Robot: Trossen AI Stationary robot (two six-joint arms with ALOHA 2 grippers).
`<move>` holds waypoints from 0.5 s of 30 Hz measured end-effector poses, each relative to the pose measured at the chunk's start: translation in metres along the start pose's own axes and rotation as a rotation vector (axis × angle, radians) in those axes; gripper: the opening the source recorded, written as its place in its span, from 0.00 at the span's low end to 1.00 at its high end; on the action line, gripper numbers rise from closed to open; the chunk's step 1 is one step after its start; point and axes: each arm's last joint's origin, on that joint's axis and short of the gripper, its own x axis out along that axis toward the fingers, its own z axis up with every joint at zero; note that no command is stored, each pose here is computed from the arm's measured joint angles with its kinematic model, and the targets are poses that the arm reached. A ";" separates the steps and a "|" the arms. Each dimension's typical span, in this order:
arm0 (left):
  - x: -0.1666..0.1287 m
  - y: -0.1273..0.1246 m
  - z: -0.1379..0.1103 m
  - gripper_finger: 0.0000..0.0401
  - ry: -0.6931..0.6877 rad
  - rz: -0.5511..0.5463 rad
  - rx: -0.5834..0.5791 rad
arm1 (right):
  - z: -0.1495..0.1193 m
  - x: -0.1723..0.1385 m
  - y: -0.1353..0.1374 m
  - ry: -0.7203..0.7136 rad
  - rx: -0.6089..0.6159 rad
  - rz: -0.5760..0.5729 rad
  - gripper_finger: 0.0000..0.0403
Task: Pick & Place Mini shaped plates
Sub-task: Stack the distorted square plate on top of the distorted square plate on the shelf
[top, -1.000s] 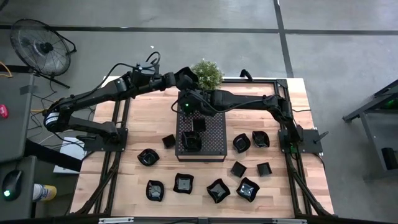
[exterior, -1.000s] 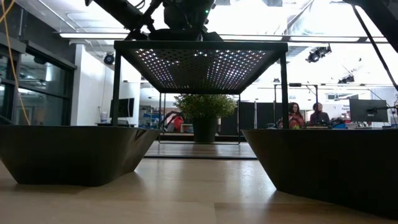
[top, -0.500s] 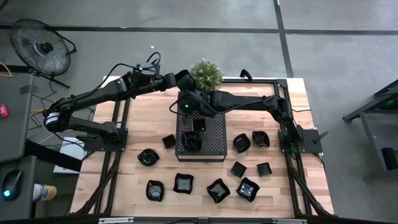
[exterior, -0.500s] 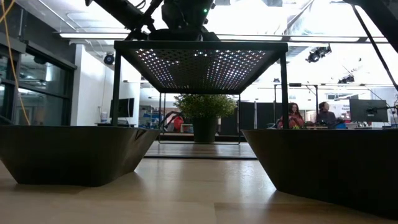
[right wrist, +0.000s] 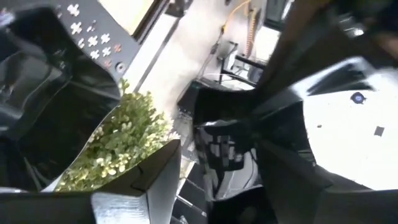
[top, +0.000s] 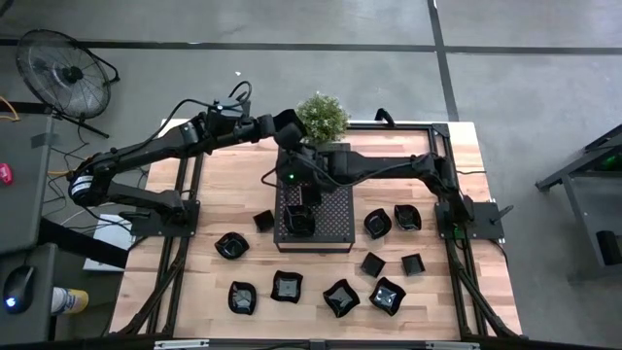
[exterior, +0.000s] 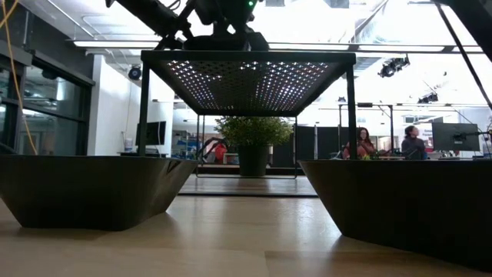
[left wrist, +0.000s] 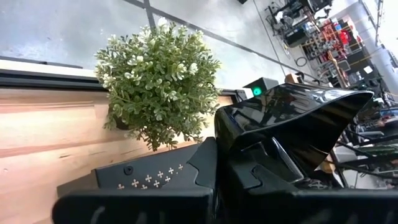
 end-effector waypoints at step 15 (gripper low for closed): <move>0.001 0.010 0.014 0.00 0.022 -0.015 -0.003 | -0.043 -0.081 -0.032 0.003 0.367 -0.091 0.51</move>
